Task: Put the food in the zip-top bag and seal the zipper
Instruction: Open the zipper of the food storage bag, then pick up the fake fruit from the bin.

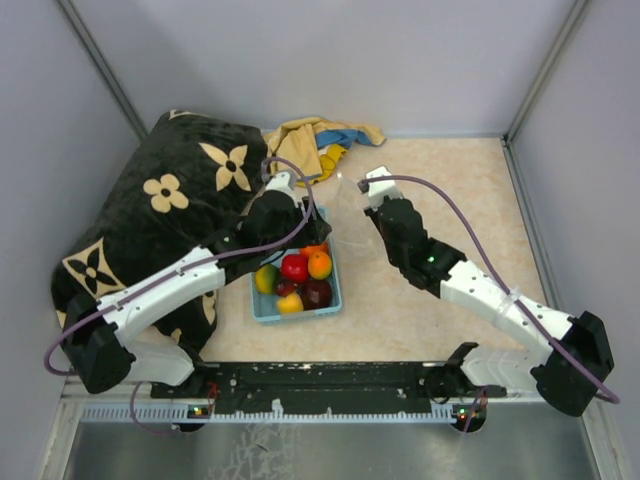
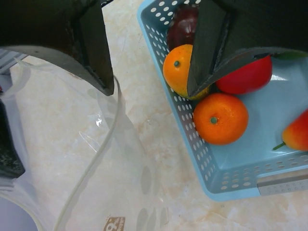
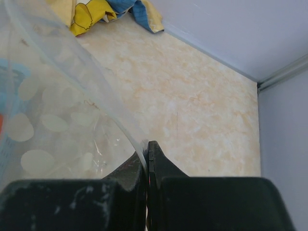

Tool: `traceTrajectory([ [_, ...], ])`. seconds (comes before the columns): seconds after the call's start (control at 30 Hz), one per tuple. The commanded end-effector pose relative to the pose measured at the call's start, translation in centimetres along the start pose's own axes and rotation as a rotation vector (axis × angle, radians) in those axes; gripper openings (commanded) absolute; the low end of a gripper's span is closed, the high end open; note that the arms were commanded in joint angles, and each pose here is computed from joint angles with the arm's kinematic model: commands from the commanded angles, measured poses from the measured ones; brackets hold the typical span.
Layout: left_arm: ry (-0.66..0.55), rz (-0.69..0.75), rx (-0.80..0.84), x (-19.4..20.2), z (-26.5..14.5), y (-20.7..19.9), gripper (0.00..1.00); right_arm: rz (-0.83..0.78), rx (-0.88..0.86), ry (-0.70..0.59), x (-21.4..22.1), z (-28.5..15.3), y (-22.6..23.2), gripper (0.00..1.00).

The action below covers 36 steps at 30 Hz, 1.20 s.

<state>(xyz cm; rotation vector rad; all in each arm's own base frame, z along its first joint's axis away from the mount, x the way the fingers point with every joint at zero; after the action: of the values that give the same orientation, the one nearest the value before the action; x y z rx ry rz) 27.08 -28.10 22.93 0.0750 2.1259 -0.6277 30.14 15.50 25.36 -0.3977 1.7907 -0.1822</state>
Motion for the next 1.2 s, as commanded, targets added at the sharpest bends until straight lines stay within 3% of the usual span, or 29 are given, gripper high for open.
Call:
traceTrajectory([
  [0.0, -0.074, -0.015, 0.071, -2.3, -2.0, -0.2, 0.75, -0.051, 0.054, -0.041, -1.9, -0.8, -2.0, 0.0],
  [0.17, -0.036, 0.05, 0.081, -1.8, -3.4, 0.9, 0.91, -0.113, 0.084, -0.029, -1.9, -0.9, -2.7, 0.0],
  [0.43, 0.133, 0.137, 0.156, 3.0, -3.6, 1.7, 0.96, -0.151, 0.077, -0.013, -1.1, -0.5, -2.3, 0.0],
  [0.57, 0.242, 0.144, 0.161, 5.2, -2.5, 1.8, 0.96, -0.151, 0.065, -0.002, -0.7, -0.1, -1.8, 0.0],
  [0.73, 0.289, 0.195, 0.127, 5.9, -0.7, 2.3, 0.94, -0.14, 0.049, 0.011, -0.1, 0.2, -1.3, 0.0],
  [1.17, 0.449, 0.272, 0.053, 8.3, 2.5, 3.2, 0.79, -0.107, 0.036, 0.008, 0.3, 0.3, -0.8, 0.0],
])
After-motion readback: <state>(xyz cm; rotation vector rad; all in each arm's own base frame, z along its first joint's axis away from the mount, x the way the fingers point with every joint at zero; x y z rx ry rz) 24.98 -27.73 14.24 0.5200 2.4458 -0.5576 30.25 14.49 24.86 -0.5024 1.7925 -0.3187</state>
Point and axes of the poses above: each gripper's point midway between its finger pads, its own z axis out along the fingers, its own y axis along the line the jaws close on, x = y × z, the point moved 3 cm from there along -z, back along the fingers, and after that the axes turned 4 degrees about z, right-handed, at the moved point
